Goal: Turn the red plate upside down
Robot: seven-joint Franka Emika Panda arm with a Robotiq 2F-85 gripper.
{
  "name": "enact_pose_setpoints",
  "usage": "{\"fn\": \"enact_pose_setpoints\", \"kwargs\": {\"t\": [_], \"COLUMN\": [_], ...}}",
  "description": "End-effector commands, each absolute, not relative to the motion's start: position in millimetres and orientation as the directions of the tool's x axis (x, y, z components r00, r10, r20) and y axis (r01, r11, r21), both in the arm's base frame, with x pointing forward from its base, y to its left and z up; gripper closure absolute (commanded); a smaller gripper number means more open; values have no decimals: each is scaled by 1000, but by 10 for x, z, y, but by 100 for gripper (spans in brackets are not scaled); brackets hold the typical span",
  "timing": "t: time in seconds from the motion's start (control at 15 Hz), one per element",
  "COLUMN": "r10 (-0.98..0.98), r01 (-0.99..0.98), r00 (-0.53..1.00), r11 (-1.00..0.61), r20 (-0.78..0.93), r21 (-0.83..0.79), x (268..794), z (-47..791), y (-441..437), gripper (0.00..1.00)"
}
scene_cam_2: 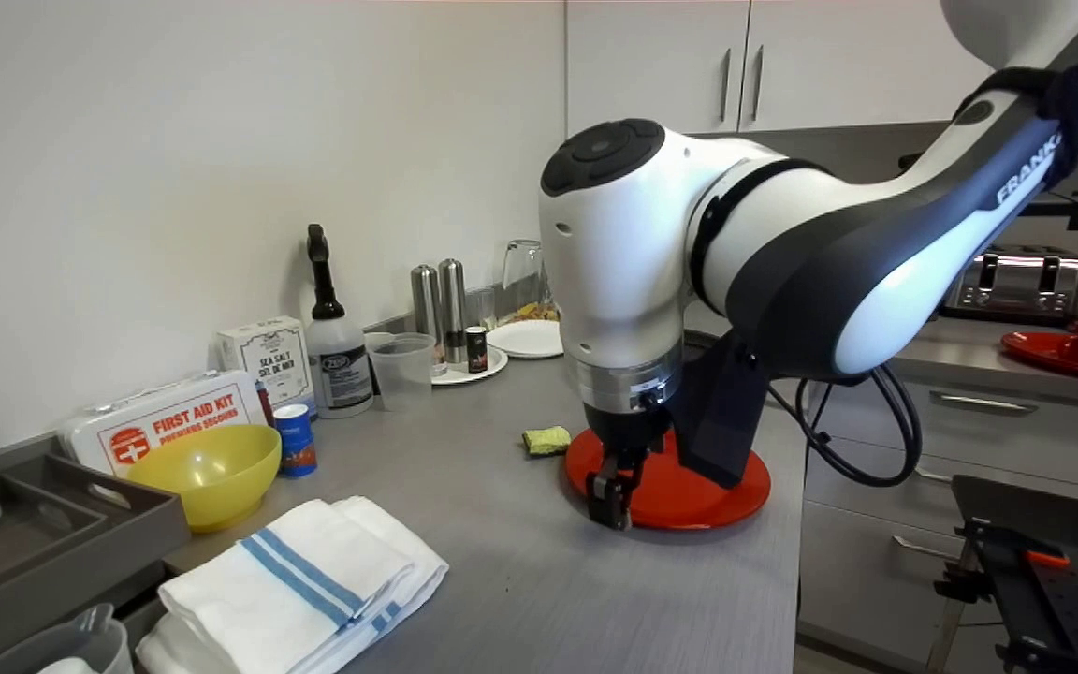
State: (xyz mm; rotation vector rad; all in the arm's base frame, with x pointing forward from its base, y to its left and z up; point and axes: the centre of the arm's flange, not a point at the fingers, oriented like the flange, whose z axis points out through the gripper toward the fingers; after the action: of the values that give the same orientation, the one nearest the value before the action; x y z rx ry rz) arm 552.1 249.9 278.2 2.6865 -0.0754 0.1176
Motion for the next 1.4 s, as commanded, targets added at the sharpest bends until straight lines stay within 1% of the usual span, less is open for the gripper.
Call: {"fn": "enact_pose_setpoints", "kwargs": {"t": [0.0,0.33,0.87,1.33], "r10": [-60,-66,-4,10], "r01": [-99,-102,-80,-56], "r00": [993,994,991,993], "r11": [-887,-870,-830,-831], "r20": [98,91,137,116], "r21": [451,483,552,553], "x": [5533,5490,5559,5383], "z": [2541,2268,2312,2128], "y": [2504,2525,2397,2605], "gripper": [0,0,0,0]}}
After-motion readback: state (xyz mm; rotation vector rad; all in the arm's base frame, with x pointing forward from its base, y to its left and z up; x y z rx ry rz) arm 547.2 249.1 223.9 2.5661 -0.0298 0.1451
